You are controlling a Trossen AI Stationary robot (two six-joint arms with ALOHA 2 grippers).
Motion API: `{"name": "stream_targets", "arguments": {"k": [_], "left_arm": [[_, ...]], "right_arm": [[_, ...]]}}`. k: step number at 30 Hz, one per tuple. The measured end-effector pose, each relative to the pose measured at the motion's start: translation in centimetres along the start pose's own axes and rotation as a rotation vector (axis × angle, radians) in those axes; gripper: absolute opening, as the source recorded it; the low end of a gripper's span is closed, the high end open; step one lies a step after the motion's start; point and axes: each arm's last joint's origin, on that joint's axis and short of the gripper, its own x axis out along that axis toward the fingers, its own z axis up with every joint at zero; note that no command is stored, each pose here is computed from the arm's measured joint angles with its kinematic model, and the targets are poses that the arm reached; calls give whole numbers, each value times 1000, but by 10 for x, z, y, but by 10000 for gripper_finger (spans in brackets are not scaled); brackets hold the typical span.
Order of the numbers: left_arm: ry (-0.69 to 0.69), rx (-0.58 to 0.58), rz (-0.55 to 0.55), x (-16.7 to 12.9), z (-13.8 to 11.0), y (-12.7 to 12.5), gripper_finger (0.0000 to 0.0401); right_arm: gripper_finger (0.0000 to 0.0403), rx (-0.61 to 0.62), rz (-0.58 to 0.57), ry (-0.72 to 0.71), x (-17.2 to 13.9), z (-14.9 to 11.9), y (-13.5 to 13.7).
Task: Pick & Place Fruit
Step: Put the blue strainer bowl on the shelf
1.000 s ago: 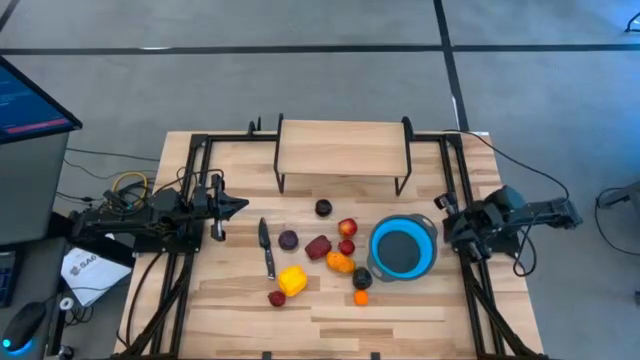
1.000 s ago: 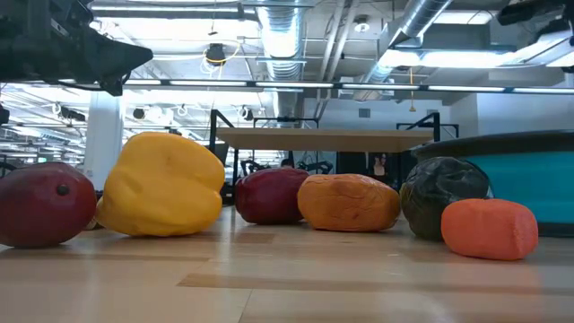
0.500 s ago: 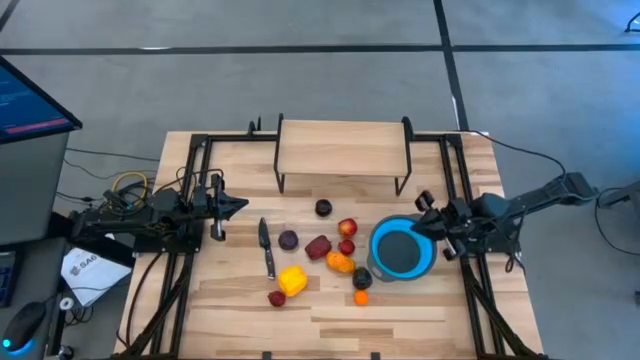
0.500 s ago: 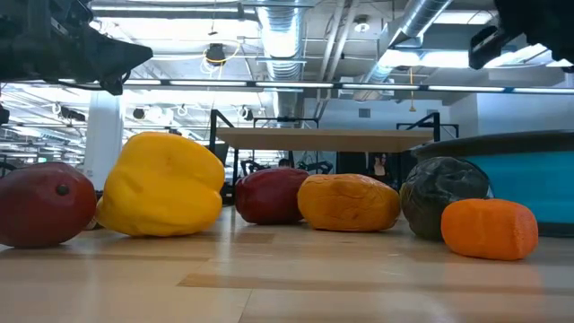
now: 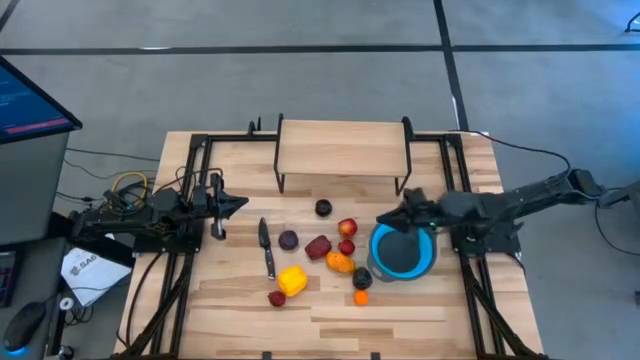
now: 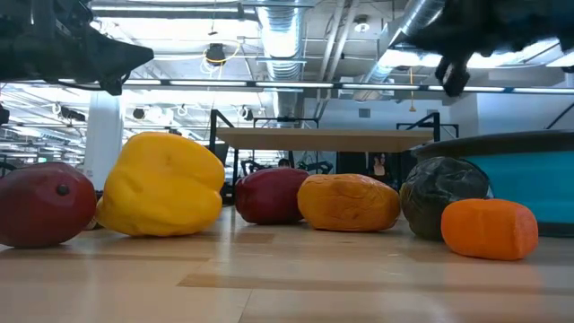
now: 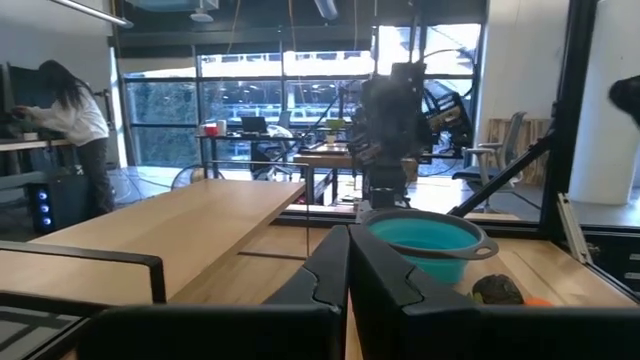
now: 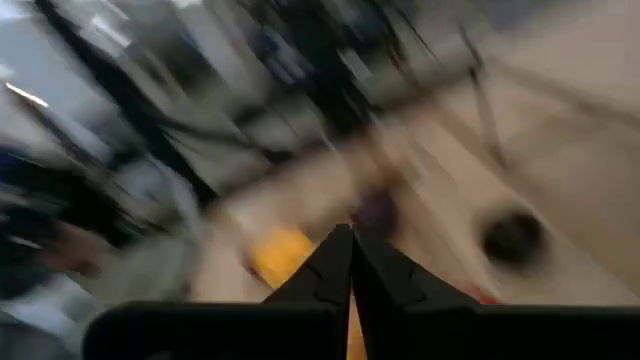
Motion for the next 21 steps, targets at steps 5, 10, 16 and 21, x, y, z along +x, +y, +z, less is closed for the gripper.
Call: {"name": "stream_targets", "arguments": {"k": [5,10,16,21], "left_arm": [[-2,0,0,0,0,0,2],[-2,0,1,0,0,0,2],[-3,0,3,0,0,0,2],[-3,0,5,0,0,0,2]], "right_arm": [[28,-40,-144,326,22,26,2],[108,-74,-147,622,45,48,-1],[223,-208,-184,1046,81,42,-21],[267,-377,-97,1285,117,30,-30]]}}
